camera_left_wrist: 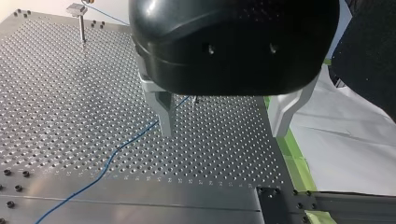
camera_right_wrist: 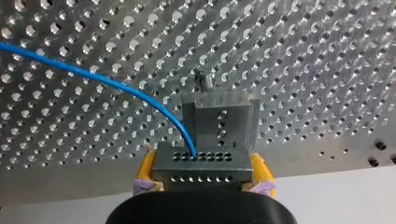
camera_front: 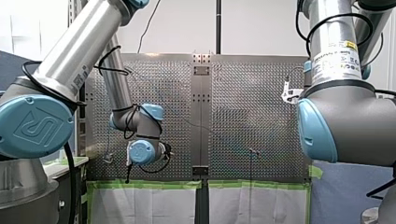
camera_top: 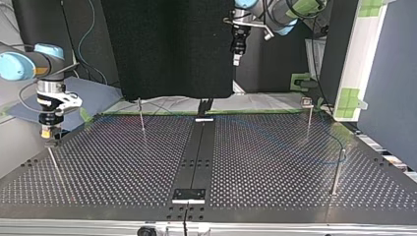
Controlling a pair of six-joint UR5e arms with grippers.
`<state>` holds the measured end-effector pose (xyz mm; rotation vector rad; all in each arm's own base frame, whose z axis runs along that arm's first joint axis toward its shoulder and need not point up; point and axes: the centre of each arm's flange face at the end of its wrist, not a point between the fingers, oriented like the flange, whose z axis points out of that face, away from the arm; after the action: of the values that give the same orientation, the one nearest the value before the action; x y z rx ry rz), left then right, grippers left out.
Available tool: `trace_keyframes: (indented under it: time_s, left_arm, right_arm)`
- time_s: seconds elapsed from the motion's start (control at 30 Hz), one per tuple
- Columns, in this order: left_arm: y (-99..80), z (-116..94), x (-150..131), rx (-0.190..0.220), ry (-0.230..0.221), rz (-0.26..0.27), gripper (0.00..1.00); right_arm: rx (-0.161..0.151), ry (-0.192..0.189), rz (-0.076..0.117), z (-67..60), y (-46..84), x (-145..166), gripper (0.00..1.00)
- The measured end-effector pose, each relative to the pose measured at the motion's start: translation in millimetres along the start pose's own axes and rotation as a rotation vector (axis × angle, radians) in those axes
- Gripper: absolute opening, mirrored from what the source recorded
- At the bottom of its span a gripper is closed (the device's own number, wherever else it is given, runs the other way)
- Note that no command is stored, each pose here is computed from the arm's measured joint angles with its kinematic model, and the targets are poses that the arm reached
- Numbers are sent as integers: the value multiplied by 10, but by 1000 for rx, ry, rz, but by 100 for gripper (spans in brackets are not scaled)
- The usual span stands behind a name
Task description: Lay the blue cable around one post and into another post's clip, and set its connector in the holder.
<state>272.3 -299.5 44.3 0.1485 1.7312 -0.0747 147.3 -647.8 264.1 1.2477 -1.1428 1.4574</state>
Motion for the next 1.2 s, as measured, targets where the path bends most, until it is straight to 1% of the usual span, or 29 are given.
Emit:
trace_keyframes:
  time_s: [0.2, 0.37, 0.5, 0.63, 0.83, 1.03, 1.2]
  left_arm:
    - [1, -1, -2, -9, 3, 2, 100]
    - [-1, -7, 0, -11, 4, 3, 100]
    - [-3, -7, 0, -11, 5, 4, 100]
    - [-7, -5, -3, -10, 4, 4, 100]
    - [-13, 0, -4, -10, 10, 7, 100]
    - [-14, -3, -2, -9, 12, 9, 100]
    - [-14, -4, -3, -9, 13, 10, 100]
  right_arm:
    - [12, -7, 3, 8, -4, 13, 0]
    - [21, -27, 8, 3, 28, 18, 0]
    - [37, -44, 8, 3, 49, 30, 0]
    - [64, -53, 5, 11, 59, 51, 0]
    - [118, -51, 1, 46, 30, 113, 0]
    - [164, -49, -1, 87, 32, 193, 0]
    - [184, -51, -1, 95, 48, 215, 0]
